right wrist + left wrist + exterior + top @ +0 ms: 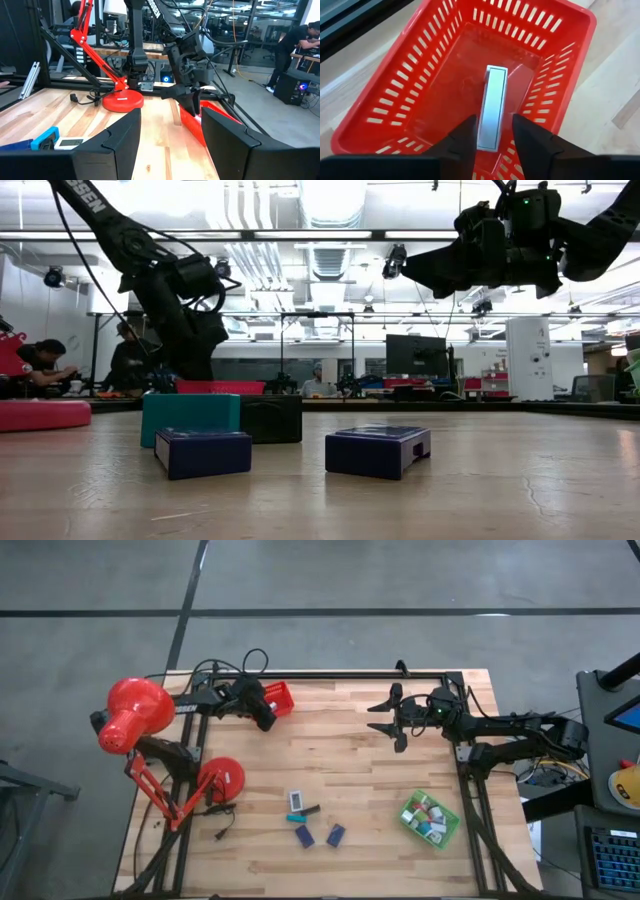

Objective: Pick & Place Office items
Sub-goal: Put the right white digital clock into the red bin, then put the black digital clock into the red bin

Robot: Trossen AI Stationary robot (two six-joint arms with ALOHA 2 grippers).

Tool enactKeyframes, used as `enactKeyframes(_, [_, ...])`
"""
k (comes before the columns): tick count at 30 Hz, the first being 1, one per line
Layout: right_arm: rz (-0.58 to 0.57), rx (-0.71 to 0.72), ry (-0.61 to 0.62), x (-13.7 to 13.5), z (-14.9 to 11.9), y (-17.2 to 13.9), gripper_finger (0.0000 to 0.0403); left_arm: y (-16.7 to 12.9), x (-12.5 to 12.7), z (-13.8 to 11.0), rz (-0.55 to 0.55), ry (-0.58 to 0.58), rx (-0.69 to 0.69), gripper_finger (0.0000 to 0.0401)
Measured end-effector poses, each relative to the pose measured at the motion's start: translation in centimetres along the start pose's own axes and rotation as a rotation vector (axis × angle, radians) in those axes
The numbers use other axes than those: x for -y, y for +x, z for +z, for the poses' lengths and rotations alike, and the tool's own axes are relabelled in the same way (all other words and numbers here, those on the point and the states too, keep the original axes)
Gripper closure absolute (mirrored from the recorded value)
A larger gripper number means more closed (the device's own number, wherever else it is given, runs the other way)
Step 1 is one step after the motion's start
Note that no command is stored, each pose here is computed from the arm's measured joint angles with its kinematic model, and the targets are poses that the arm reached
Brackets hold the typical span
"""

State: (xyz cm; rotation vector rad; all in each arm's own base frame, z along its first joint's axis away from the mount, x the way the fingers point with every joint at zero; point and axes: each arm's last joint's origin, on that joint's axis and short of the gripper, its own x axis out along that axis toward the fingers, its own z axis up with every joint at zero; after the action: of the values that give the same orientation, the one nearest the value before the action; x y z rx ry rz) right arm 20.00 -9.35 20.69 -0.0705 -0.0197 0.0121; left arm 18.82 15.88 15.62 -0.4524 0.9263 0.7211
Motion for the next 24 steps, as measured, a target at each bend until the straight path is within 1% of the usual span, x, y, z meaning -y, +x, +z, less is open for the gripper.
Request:
enactKeyframes(3, [0.001, 0.0, 0.0, 0.0, 0.0, 0.0, 0.0199, 0.0, 0.0, 0.0, 0.0, 0.0, 0.0, 0.0263])
enactKeyframes(8, [0.001, 0.0, 0.0, 0.0, 0.0, 0.0, 0.0199, -0.1, 0.0, 0.2, -0.002, 0.014, 0.015, 0.0262])
enactKeyframes(13, [0.0, 0.0, 0.0, 0.0, 0.0, 0.0, 0.0199, -1.6, 0.3, 1.7, -0.028, 0.083, 0.109, 0.0261])
enactKeyframes(16, [0.0, 0.0, 0.0, 0.0, 0.0, 0.0, 0.0199, -2.6, 0.9, 2.2, -0.104, 0.125, 0.153, 0.0261])
enactKeyframes(18, [0.001, 0.0, 0.0, 0.0, 0.0, 0.0, 0.0199, -3.0, 1.6, 2.0, -0.188, 0.178, 0.162, 0.0261])
enactKeyframes(21, [0.0, 0.0, 0.0, 0.0, 0.0, 0.0, 0.0199, -3.1, 3.1, 1.7, -0.308, 0.239, 0.152, 0.0261])
enactKeyframes(24, [0.001, 0.0, 0.0, 0.0, 0.0, 0.0, 0.0199, -3.3, 4.9, 1.3, -0.375, 0.306, 0.159, 0.0261])
